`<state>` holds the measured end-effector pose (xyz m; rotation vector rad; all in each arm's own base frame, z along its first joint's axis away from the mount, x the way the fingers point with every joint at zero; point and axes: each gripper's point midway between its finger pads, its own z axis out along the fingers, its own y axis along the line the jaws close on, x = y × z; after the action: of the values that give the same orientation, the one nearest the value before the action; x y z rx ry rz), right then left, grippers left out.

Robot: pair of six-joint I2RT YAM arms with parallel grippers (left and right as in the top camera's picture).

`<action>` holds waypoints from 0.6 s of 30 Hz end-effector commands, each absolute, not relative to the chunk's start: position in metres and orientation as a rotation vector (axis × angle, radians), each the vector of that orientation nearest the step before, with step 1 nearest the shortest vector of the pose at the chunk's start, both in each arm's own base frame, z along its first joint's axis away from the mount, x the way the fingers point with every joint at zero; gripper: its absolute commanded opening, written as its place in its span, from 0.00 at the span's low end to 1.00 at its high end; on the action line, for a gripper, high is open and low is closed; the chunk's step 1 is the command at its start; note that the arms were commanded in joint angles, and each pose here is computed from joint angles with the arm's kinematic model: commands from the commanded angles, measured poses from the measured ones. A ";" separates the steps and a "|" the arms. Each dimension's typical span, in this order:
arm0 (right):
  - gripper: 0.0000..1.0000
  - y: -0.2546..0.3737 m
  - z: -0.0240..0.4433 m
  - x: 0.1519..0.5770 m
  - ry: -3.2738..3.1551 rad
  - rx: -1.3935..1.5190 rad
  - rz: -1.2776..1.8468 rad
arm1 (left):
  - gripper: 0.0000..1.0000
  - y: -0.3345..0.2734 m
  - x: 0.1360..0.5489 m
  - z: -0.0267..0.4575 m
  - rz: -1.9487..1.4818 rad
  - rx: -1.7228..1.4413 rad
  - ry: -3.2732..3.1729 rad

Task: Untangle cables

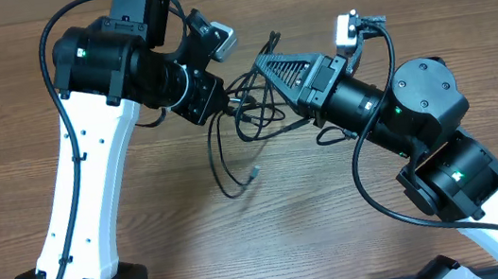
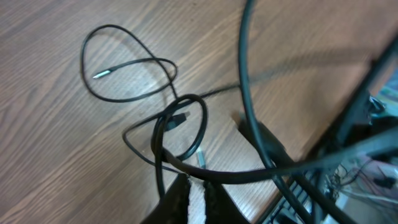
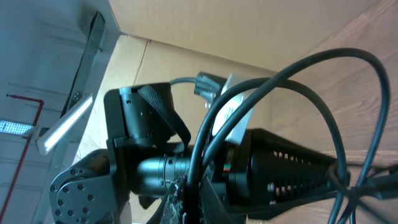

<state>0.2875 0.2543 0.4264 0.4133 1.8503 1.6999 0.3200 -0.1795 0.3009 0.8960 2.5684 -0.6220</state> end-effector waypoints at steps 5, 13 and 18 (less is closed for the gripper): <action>0.04 0.255 0.447 0.277 1.822 0.372 1.767 | 0.04 -0.179 0.324 0.303 -0.596 0.845 2.571; 0.04 0.258 0.446 0.271 1.850 0.373 1.813 | 0.59 -0.177 0.328 0.302 -0.564 0.841 2.565; 0.04 0.259 0.446 0.270 1.855 0.368 1.816 | 1.00 -0.176 0.329 0.303 -0.551 0.869 2.548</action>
<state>0.2773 0.2615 0.4257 0.4000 1.8953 1.7771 0.3314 -0.1755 0.3013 0.8380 2.5658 -0.5641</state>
